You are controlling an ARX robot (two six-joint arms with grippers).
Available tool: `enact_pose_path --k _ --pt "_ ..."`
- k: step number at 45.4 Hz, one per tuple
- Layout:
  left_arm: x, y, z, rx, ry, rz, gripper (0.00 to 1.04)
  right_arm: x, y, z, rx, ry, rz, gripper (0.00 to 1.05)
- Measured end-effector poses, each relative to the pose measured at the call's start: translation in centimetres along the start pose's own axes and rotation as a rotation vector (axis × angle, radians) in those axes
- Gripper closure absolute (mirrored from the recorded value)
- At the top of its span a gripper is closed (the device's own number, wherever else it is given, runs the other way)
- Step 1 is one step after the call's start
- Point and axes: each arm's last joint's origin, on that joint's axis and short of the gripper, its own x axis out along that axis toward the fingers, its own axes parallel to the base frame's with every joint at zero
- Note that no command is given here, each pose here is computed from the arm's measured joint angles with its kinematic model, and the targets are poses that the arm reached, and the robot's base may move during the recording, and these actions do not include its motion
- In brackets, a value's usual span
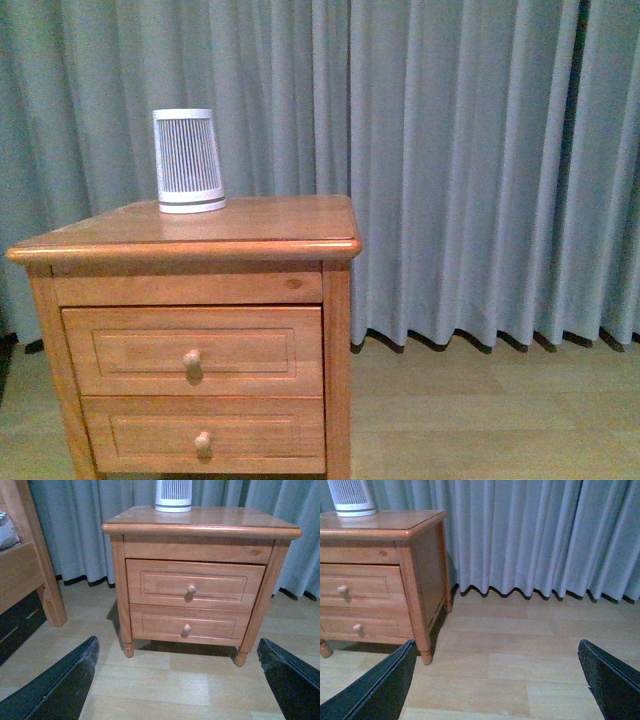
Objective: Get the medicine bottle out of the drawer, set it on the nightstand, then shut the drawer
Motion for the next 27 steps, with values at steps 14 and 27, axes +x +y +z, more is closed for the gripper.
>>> enact_pose_path --k 14,27 --pt "1.8 -0.6 -0.5 -0.186 0.234 -0.037 0.07 0.0 0.0 0.0 0.000 0.000 0.002 0.07" --pt "9.9 -2.4 1.9 -0.121 0.106 -0.081 0.07 0.0 0.0 0.0 0.000 0.000 0.002 0.07"
